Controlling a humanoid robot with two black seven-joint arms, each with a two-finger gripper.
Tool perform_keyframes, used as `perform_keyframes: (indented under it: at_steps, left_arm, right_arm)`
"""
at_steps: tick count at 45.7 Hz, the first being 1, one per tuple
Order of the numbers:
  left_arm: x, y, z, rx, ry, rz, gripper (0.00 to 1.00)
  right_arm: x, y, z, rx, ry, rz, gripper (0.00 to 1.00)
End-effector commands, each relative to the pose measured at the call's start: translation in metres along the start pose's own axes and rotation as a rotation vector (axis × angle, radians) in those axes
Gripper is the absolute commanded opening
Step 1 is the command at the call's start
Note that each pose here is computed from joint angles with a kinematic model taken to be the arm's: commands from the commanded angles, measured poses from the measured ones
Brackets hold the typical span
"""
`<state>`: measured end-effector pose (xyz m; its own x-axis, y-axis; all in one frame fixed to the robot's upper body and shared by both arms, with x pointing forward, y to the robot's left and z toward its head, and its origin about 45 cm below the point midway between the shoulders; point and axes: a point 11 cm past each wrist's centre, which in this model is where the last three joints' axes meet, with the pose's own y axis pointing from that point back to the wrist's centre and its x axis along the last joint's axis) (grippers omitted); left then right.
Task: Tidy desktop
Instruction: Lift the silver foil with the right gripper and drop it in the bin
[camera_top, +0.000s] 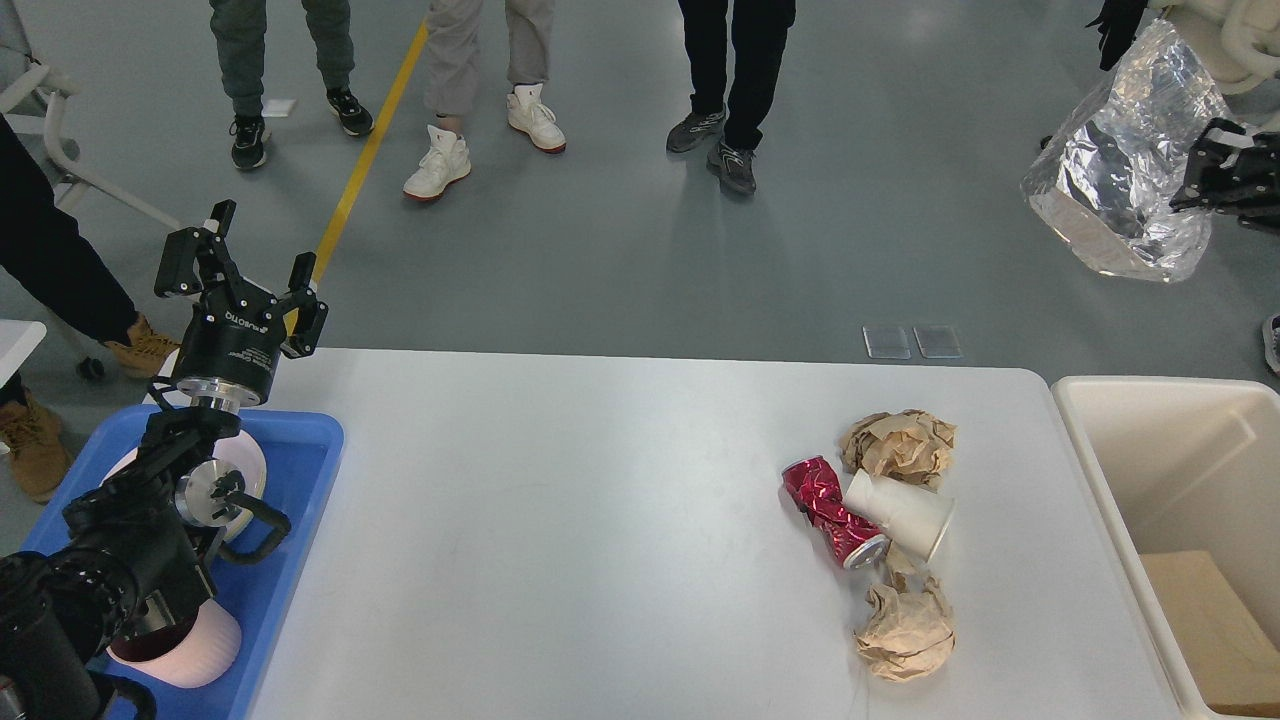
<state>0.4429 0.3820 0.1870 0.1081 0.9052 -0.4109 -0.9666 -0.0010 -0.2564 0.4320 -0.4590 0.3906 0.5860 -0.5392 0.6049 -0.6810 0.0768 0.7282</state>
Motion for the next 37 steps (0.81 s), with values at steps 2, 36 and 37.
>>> perform_keyframes:
  at_steps: [2, 36, 37]
  left_arm:
    - [0.000, 0.000, 0.000, 0.000, 0.000, 0.000, 0.96]
    - [0.000, 0.000, 0.000, 0.000, -0.001, 0.000, 0.96]
    - [0.000, 0.000, 0.000, 0.000, 0.000, 0.000, 0.96]
  right_arm:
    - [0.007, -0.017, 0.032, -0.075, -0.006, 0.077, 0.00]
    - [-0.122, -0.091, 0.280, -0.538, 0.090, 0.264, 0.31]
    - [-0.124, -0.091, 0.280, -0.538, 0.084, 0.263, 0.38]
